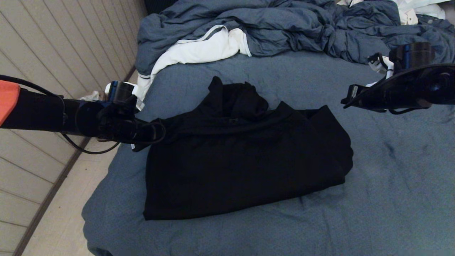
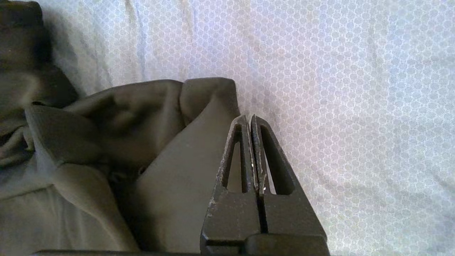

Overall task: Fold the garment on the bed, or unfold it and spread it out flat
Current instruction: Unfold the black sweatshirt

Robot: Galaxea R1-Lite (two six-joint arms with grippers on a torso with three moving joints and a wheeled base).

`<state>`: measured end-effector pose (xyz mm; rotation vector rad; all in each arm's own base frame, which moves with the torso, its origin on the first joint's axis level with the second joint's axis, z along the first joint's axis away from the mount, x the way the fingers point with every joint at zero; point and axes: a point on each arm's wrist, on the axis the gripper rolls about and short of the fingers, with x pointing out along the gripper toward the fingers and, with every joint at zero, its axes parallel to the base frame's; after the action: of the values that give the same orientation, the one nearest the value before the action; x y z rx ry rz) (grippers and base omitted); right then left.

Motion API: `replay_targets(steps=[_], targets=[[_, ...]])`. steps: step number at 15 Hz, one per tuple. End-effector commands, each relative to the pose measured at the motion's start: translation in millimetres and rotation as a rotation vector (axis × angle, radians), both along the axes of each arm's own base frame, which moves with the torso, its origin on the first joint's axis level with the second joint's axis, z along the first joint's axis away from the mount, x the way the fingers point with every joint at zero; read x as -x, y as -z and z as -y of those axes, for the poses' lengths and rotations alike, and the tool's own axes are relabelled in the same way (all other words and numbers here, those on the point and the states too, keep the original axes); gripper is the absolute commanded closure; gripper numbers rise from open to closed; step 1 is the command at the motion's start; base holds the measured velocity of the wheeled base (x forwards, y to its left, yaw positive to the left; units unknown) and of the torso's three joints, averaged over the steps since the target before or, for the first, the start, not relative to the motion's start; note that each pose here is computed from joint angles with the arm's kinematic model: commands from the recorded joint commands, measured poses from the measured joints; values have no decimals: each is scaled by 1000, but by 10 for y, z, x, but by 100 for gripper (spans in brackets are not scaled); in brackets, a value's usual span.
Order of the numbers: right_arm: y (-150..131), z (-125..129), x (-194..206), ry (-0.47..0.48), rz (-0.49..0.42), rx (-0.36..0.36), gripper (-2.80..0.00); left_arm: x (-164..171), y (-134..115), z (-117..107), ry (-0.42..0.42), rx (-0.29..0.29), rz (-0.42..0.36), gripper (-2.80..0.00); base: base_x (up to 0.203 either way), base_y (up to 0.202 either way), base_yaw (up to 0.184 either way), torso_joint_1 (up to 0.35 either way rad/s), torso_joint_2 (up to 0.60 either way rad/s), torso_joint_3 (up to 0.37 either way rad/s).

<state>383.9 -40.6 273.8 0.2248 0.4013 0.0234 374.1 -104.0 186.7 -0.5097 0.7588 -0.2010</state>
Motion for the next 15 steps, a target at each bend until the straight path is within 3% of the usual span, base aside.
replay_targets(steps=[1,6,10,13,15], targets=[[-5,-2,4,-1,1,-1,0,9,-11,-20,-6,5,-1,-280,0,0,0,0,0,0],[-17,3,13,0,4,-1,0,152,-233,25,15,21,46,-280,0,0,0,0,0,0],[-40,1,33,0,9,0,0,287,-545,-30,6,34,142,-280,0,0,0,0,0,0],[-50,-1,46,0,11,0,0,283,-636,-147,-54,-17,206,-280,0,0,0,0,0,0],[-43,-18,55,-4,7,-1,0,312,-724,-154,-65,-13,252,-280,0,0,0,0,0,0]])
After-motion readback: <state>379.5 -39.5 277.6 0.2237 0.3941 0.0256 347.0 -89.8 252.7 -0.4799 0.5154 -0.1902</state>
